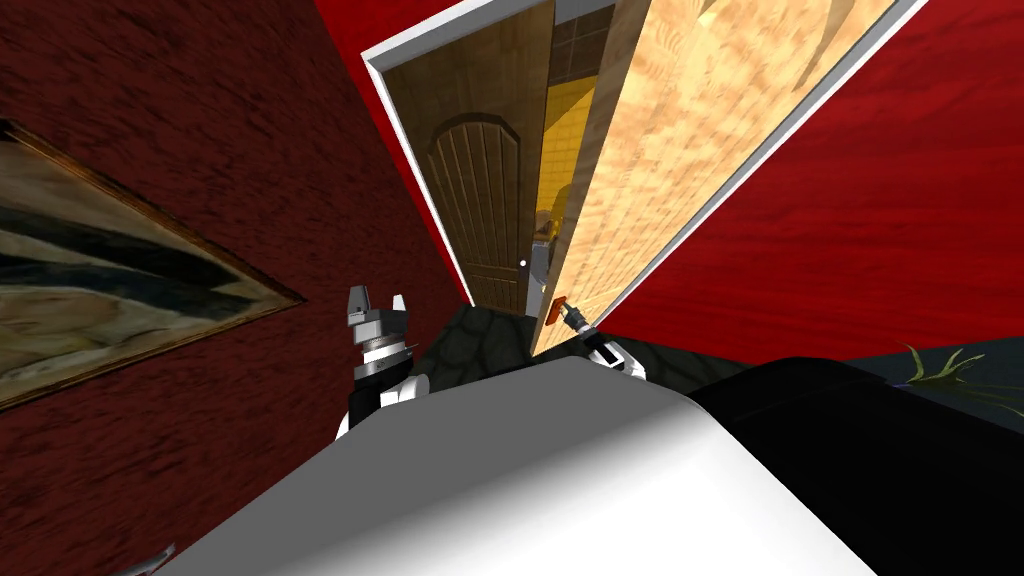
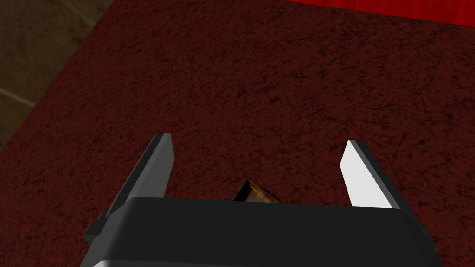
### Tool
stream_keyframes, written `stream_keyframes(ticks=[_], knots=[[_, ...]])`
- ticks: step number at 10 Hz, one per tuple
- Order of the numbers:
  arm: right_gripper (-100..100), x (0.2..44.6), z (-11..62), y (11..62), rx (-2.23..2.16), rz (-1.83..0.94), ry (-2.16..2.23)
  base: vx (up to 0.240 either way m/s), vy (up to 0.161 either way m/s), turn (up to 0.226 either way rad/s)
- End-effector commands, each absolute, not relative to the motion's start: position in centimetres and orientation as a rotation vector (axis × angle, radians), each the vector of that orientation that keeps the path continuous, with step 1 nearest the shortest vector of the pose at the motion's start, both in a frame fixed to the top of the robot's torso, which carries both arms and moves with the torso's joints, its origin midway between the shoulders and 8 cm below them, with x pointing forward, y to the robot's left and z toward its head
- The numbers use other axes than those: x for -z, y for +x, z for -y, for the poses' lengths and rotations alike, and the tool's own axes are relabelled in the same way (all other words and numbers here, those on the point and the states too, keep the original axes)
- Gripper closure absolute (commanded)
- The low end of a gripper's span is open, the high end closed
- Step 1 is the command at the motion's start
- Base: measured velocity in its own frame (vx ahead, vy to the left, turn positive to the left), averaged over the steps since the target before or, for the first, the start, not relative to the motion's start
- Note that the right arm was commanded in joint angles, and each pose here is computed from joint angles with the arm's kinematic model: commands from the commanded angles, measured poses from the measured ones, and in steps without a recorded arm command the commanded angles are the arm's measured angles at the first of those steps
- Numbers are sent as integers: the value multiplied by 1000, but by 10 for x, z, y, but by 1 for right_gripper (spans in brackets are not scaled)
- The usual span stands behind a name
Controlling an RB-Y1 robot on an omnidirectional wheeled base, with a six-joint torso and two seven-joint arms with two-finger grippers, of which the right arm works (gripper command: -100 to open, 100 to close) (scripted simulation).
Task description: Pull the door open
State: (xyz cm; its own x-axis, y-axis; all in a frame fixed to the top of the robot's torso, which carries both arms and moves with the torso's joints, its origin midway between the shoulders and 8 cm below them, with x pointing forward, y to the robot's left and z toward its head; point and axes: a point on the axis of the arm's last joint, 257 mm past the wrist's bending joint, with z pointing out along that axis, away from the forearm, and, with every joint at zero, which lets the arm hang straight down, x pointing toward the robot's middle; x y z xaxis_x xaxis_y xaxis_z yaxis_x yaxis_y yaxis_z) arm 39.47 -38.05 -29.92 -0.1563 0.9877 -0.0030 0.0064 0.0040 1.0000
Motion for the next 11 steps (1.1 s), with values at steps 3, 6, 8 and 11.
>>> stream_keyframes(ticks=[3, 6, 8, 11], knots=[[100, 298, 381, 388, -1340, -1349, 1115, -174, -83, 128], [100, 297, 382, 380, -1365, -1370, 1097, -187, -106, 143], [100, 297, 382, 375, -1381, -1383, 1086, -223, -126, 141], [100, 298, 381, 372, -1392, -1396, 1079, -167, -87, 90]])
